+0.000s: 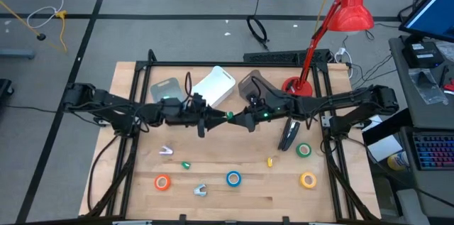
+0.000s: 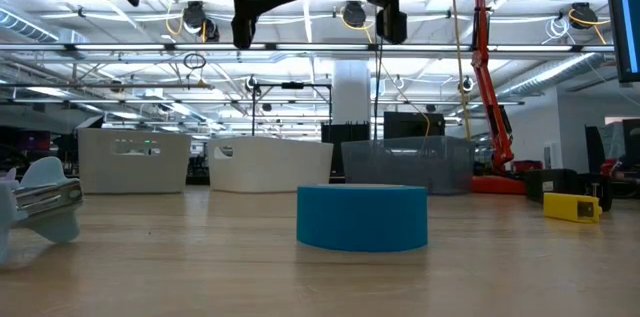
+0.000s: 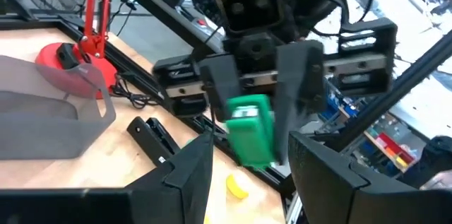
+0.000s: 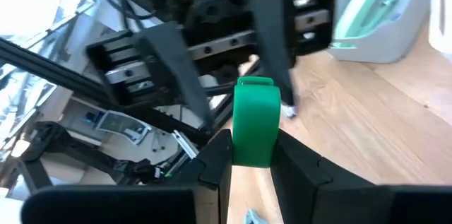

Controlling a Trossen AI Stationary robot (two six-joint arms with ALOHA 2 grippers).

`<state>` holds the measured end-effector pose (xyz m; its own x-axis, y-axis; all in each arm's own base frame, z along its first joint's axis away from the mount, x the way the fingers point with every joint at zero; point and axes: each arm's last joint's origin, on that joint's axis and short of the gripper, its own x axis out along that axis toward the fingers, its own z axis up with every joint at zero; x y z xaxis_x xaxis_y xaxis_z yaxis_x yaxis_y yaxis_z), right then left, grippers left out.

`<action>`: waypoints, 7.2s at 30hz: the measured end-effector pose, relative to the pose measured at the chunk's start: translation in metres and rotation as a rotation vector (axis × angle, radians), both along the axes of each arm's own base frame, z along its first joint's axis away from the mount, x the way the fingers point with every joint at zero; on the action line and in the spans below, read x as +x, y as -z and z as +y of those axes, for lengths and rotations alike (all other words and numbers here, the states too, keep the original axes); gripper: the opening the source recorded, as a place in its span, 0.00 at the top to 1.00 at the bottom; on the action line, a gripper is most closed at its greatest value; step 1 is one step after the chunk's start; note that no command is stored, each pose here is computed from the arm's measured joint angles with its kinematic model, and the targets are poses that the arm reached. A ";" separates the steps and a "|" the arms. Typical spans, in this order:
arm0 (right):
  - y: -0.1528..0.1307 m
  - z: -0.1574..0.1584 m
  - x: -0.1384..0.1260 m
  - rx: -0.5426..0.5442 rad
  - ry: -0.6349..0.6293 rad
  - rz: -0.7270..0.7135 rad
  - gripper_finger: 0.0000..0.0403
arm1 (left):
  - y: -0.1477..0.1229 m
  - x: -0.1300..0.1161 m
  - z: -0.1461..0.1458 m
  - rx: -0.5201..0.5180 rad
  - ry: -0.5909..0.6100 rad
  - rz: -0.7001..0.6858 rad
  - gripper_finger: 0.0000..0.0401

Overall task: Pick and place Stapler, Stapler remover, tape
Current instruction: Put the top green small stapler into the gray bin

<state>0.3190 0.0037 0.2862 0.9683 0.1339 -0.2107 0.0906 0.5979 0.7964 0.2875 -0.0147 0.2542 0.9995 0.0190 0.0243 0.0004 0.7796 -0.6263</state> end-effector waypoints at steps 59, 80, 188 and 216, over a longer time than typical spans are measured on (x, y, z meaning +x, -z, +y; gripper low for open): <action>-0.002 -0.003 0.003 -0.013 0.047 -0.036 0.83 | -0.016 0.012 0.011 0.002 0.034 -0.111 0.54; -0.002 -0.004 0.003 -0.019 0.085 -0.046 0.83 | -0.011 0.013 0.011 -0.001 0.074 -0.058 0.54; 0.036 -0.004 -0.154 -0.517 0.114 0.142 0.60 | -0.002 -0.060 0.079 0.005 -0.390 0.555 0.85; 0.033 -0.008 -0.176 -0.624 0.202 0.071 0.60 | 0.047 -0.128 0.158 -0.365 -0.732 1.061 0.84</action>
